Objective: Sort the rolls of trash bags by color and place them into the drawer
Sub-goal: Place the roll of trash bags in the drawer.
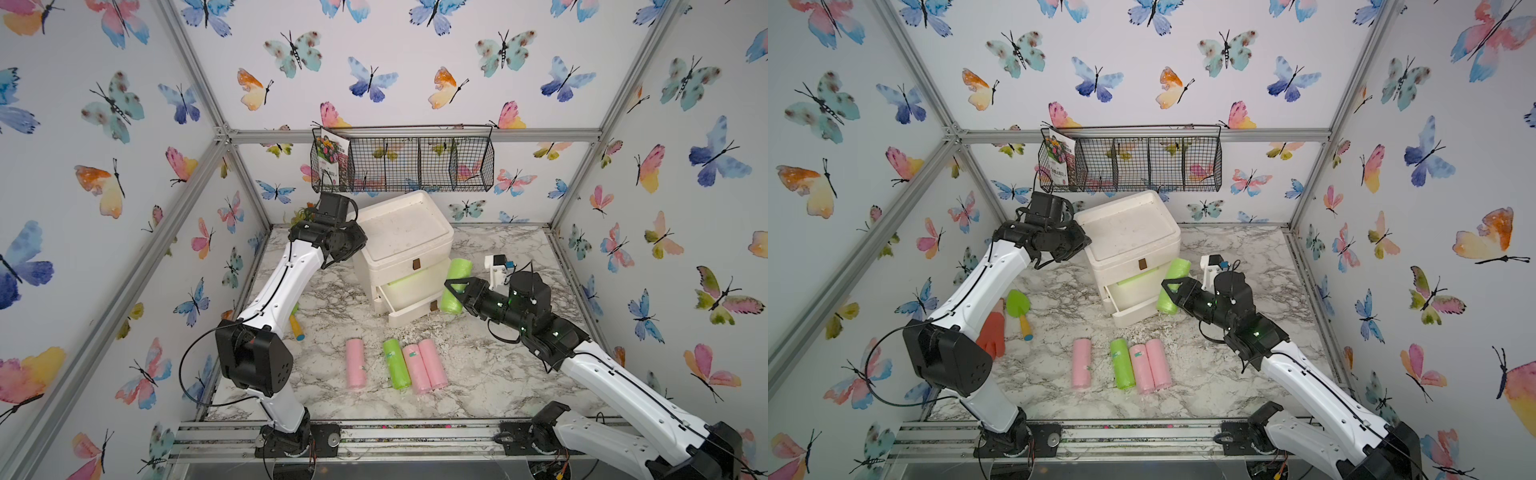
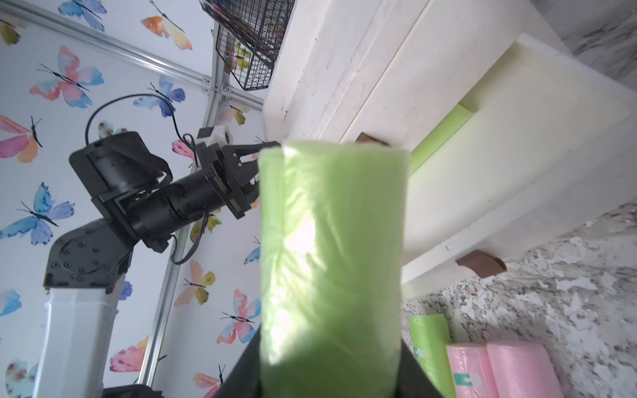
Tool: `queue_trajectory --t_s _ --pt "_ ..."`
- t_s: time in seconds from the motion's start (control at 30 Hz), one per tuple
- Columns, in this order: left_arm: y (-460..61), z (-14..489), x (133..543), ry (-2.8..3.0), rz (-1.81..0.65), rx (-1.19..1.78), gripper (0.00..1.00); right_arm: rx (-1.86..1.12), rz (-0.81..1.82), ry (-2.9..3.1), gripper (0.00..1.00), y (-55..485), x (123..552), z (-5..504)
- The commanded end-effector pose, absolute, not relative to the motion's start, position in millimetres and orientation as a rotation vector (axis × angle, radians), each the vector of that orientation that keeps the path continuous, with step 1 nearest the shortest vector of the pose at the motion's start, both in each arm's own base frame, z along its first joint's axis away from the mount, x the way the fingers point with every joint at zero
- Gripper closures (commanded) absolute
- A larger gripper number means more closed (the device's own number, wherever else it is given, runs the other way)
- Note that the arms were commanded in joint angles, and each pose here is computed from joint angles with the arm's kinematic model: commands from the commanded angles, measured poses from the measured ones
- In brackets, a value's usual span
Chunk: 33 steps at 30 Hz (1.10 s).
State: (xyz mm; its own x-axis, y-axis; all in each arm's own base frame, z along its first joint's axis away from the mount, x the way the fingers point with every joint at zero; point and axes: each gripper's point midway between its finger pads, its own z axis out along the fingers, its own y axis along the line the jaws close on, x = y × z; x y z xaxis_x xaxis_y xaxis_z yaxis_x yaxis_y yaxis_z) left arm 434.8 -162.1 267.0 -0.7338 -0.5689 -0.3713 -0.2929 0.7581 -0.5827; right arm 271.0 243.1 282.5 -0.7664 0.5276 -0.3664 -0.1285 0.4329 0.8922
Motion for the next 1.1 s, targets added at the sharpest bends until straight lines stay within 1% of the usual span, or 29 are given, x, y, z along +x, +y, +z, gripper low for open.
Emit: queue_trajectory --t_s 0.0,0.1,0.4,0.8,0.93,1.0,1.07 --pt "-178.4 304.5 455.2 2.247 -0.883 -0.653 0.95 0.503 1.446 1.864 0.61 234.3 292.0 314.0" --pt "-178.0 305.4 454.5 2.249 -0.88 -0.653 0.95 0.577 1.456 1.83 0.61 231.6 299.9 313.9" --pt "-178.5 303.2 453.9 2.249 -0.89 -0.656 0.95 0.715 1.462 1.853 0.61 246.0 317.2 285.3" --pt "-179.4 302.5 454.4 2.253 -0.91 -0.65 0.95 0.831 1.4 1.893 0.56 280.8 330.9 252.7" --pt "-178.9 305.9 453.1 2.239 -0.921 -0.647 0.95 0.863 1.39 1.906 0.56 287.6 336.2 239.3" --pt "-179.0 306.3 453.4 2.238 -0.924 -0.646 0.95 0.861 1.381 1.912 0.53 291.4 339.7 237.5" --pt "-179.7 305.2 454.1 2.243 -0.928 -0.643 0.95 0.858 1.366 1.93 0.47 295.6 342.7 236.5"
